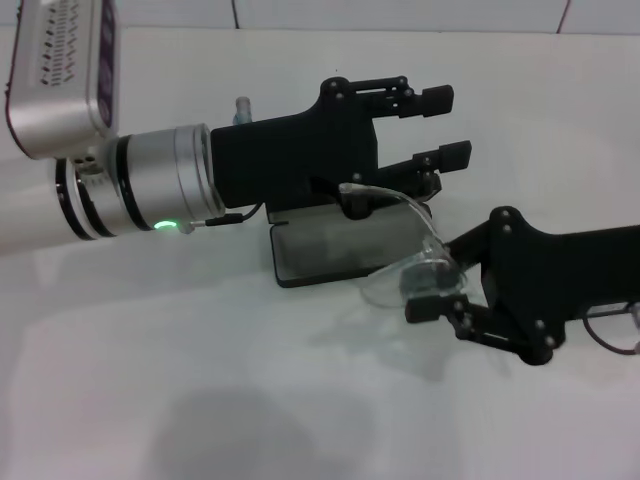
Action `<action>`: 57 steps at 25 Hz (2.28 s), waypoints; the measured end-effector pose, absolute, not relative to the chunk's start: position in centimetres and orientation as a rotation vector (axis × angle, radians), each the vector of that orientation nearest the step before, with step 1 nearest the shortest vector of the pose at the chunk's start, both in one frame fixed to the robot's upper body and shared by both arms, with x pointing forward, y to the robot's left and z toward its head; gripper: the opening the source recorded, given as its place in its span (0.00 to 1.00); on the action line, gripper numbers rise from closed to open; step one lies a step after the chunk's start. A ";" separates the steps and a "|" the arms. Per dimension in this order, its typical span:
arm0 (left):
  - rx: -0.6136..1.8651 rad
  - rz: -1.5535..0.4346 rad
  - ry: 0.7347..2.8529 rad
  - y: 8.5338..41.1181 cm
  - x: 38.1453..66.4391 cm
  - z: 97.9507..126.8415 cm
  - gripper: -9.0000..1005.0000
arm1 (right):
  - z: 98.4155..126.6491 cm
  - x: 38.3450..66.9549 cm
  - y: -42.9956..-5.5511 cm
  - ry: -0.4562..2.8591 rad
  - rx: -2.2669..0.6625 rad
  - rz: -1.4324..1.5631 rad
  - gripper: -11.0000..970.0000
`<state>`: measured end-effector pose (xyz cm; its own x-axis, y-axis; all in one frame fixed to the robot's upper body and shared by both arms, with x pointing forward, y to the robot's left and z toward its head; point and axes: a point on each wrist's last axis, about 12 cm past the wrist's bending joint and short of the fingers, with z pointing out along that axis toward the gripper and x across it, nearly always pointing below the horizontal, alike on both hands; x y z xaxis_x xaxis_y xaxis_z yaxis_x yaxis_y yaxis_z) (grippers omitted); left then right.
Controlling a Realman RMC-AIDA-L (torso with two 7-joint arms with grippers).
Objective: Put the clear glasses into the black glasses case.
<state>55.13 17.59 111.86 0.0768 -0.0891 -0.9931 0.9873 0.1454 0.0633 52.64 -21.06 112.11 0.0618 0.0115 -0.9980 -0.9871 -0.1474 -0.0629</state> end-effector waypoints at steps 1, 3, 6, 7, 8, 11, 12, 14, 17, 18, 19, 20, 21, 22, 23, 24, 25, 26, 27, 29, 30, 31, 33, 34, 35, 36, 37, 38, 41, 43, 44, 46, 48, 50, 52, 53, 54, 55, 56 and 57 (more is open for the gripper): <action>1.069 -1.097 1.153 17.6 55.1 111.8 0.50 | 112.0 52.7 -21.1 1.090 -1.339 1.266 0.18; 1.080 -1.105 1.158 17.4 55.0 111.7 0.50 | 112.0 52.7 -21.1 1.094 -1.338 1.255 0.18; 1.109 -1.120 1.159 17.1 54.8 111.5 0.50 | 112.0 52.7 -21.1 1.100 -1.337 1.247 0.18; 1.113 -1.122 1.159 17.1 54.8 111.5 0.50 | 111.9 52.8 -21.2 1.105 -1.336 1.243 0.18; 1.115 -1.122 1.158 17.1 54.8 111.5 0.50 | 111.9 52.8 -21.1 1.111 -1.335 1.239 0.18; 1.116 -1.122 1.156 17.0 54.8 111.5 0.50 | 111.8 53.0 -21.1 1.129 -1.329 1.229 0.19; 1.117 -1.122 1.156 17.0 54.8 111.5 0.50 | 111.8 53.0 -21.1 1.134 -1.327 1.228 0.19; 1.115 -1.121 1.157 17.1 54.7 111.5 0.50 | 111.7 53.1 -21.1 1.138 -1.327 1.225 0.19; 1.106 -1.110 1.162 17.3 54.7 111.4 0.50 | 111.5 53.1 -21.6 1.161 -1.331 1.187 0.19; 1.094 -1.096 1.168 17.6 54.8 111.4 0.50 | 111.4 53.1 -22.1 1.174 -1.341 1.157 0.19; 1.071 -1.076 1.176 18.0 55.0 111.3 0.50 | 111.4 53.1 -22.1 1.174 -1.341 1.157 0.19; 1.044 -1.050 1.188 18.5 55.1 111.2 0.50 | 111.4 53.1 -22.5 1.184 -1.355 1.122 0.19; 1.002 -1.018 1.205 19.2 55.3 111.1 0.50 | 111.3 52.9 -23.5 1.218 -1.384 1.018 0.19; 0.967 -0.991 1.221 19.8 55.5 111.0 0.50 | 111.2 52.9 -23.7 1.235 -1.389 0.977 0.19; 0.934 -0.963 1.237 20.5 55.6 110.9 0.50 | 111.2 53.0 -23.9 1.265 -1.400 0.917 0.20; 0.907 -0.941 1.250 21.0 55.7 110.8 0.50 | 111.1 52.9 -24.0 1.289 -1.410 0.869 0.20; 0.884 -0.922 1.261 21.5 55.8 110.7 0.50 | 111.1 53.1 -23.7 1.325 -1.443 0.795 0.20; 0.870 -0.909 1.266 22.0 55.9 110.7 0.50 | 111.1 53.2 -23.4 1.350 -1.469 0.732 0.20; 0.852 -0.896 1.271 22.5 55.8 110.7 0.50 | 111.2 53.4 -22.8 1.364 -1.494 0.672 0.20; 0.828 -0.879 1.276 23.2 55.7 110.7 0.50 | 111.2 53.5 -21.5 1.361 -1.533 0.581 0.20; 0.821 -0.872 1.277 23.4 55.7 110.7 0.50 | 111.3 53.7 -20.8 1.356 -1.549 0.527 0.20; 0.817 -0.867 1.278 23.5 55.6 110.7 0.50 | 111.3 53.8 -20.0 1.351 -1.569 0.472 0.20; 0.812 -0.864 1.280 23.6 55.6 110.7 0.50 | 111.1 54.1 -18.8 1.359 -1.613 0.375 0.20; 0.812 -0.864 1.280 23.6 55.6 110.7 0.50 | 110.9 54.2 -18.3 1.363 -1.631 0.339 0.21; 0.811 -0.864 1.280 23.6 55.6 110.7 0.50 | 110.7 54.3 -17.9 1.366 -1.640 0.312 0.21; 0.811 -0.864 1.281 23.6 55.6 110.6 0.50 | 110.5 54.5 -17.0 1.365 -1.647 0.269 0.21; 0.811 -0.864 1.281 23.6 55.6 110.6 0.50 | 110.4 54.6 -16.7 1.364 -1.648 0.251 0.21; 0.812 -0.863 1.283 23.6 55.6 110.6 0.50 | 110.2 54.6 -16.3 1.362 -1.649 0.232 0.21; 0.814 -0.863 1.285 23.5 55.6 110.6 0.50 | 109.7 54.6 -15.4 1.355 -1.647 0.172 0.21; 0.814 -0.863 1.286 23.5 55.6 110.6 0.50 | 109.4 54.4 -14.7 1.342 -1.659 0.154 0.21; 0.815 -0.862 1.285 23.5 55.6 110.6 0.50 | 109.2 54.3 -14.3 1.333 -1.667 0.146 0.21; 0.817 -0.862 1.285 23.5 55.7 110.6 0.50 | 108.9 54.1 -13.7 1.320 -1.680 0.132 0.22; 0.819 -0.861 1.283 23.5 55.7 110.6 0.50 | 108.5 53.9 -13.0 1.306 -1.699 0.121 0.22; 0.821 -0.859 1.282 23.5 55.7 110.7 0.50 | 108.2 53.8 -12.5 1.294 -1.715 0.107 0.22; 0.822 -0.858 1.281 23.5 55.7 110.7 0.50 | 108.0 53.9 -12.2 1.290 -1.711 0.073 0.22; 0.823 -0.856 1.281 23.5 55.7 110.6 0.50 | 107.9 53.9 -12.0 1.289 -1.705 0.055 0.22; 0.823 -0.856 1.282 23.5 55.7 110.6 0.50 | 107.8 53.9 -11.9 1.288 -1.700 0.040 0.22; 0.823 -0.856 1.282 23.5 55.7 110.6 0.50 | 107.7 53.9 -11.8 1.285 -1.697 0.031 0.22; 0.823 -0.856 1.283 23.5 55.6 110.6 0.50 | 107.6 53.8 -11.6 1.284 -1.696 0.027 0.23; 0.823 -0.857 1.284 23.5 55.6 110.5 0.50 | 107.6 53.7 -11.5 1.283 -1.697 0.027 0.23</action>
<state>55.58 23.50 110.52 0.0829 -0.0754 -0.9937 0.8885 0.4571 0.0394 53.74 -11.54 107.58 0.4439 -0.7244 -0.5275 -0.7460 0.0274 -0.6654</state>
